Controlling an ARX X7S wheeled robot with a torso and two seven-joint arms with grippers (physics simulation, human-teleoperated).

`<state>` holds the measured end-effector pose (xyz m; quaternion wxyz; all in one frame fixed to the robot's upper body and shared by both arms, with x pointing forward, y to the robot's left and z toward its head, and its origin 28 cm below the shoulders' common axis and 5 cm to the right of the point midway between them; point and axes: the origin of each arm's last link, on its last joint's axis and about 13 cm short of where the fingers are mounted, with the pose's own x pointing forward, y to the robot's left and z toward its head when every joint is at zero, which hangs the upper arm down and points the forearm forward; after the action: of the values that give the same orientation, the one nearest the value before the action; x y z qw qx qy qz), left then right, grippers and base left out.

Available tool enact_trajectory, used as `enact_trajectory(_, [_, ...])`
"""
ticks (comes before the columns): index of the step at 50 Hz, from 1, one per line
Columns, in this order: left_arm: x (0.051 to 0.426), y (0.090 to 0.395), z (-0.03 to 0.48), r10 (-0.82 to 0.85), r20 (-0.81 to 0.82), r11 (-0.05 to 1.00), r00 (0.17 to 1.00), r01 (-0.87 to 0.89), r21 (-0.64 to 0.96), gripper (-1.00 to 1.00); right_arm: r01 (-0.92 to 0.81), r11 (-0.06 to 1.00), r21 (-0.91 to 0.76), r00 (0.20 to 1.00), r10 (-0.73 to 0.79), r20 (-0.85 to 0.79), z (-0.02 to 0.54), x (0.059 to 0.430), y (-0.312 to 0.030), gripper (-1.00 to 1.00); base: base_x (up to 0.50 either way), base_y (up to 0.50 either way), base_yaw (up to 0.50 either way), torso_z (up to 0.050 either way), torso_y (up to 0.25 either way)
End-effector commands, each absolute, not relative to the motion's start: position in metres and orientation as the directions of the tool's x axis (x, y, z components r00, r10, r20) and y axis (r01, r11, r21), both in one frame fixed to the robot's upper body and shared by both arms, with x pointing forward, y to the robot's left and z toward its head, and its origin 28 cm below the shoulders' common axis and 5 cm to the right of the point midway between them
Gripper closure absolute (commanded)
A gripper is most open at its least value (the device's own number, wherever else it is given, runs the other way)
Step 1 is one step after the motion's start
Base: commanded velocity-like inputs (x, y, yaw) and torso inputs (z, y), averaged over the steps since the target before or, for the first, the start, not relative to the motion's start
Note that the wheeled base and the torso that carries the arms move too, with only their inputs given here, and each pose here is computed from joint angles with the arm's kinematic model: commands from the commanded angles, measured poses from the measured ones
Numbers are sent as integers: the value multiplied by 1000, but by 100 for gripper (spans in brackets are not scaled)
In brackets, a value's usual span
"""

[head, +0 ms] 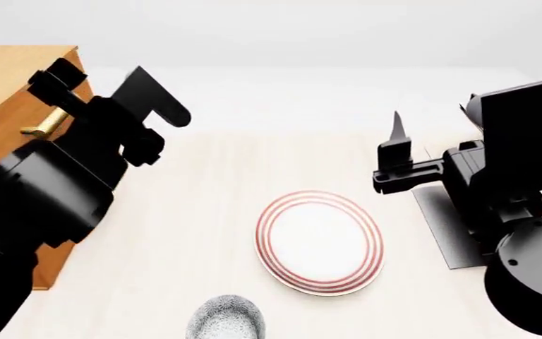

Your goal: Open the top drawer of the cabinet and put the bowl in it.

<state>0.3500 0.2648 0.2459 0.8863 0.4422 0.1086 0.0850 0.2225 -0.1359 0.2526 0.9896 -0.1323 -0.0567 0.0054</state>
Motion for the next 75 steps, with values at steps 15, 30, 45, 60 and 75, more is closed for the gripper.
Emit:
enact_trajectory(15, [387,274,236,376,-124,532,918,-104,840,-100,-5,971,-239,996,27,85,243,229,-139,-100,0,0,0,0,0])
enact_trajectory(30, [399,287,233,439,-132,521,889,-132,843,-100,-8,972,-236,997,27,76,238,232,-139,-100,0,0,0,0,0])
enact_trajectory(45, [402,298,218,479,-154,519,864,-137,844,-100,-18,973,-230,997,35,71,235,234,-138,-100,0,0,0,0,0])
enact_trajectory(60, [401,312,207,516,-180,534,837,-151,832,-100,-18,975,-223,997,34,66,232,235,-138,-100,0,0,0,0,0])
enact_trajectory(75, [397,322,203,543,-189,540,818,-167,825,-100,-17,976,-219,998,32,62,230,235,-139,-100,0,0,0,0,0])
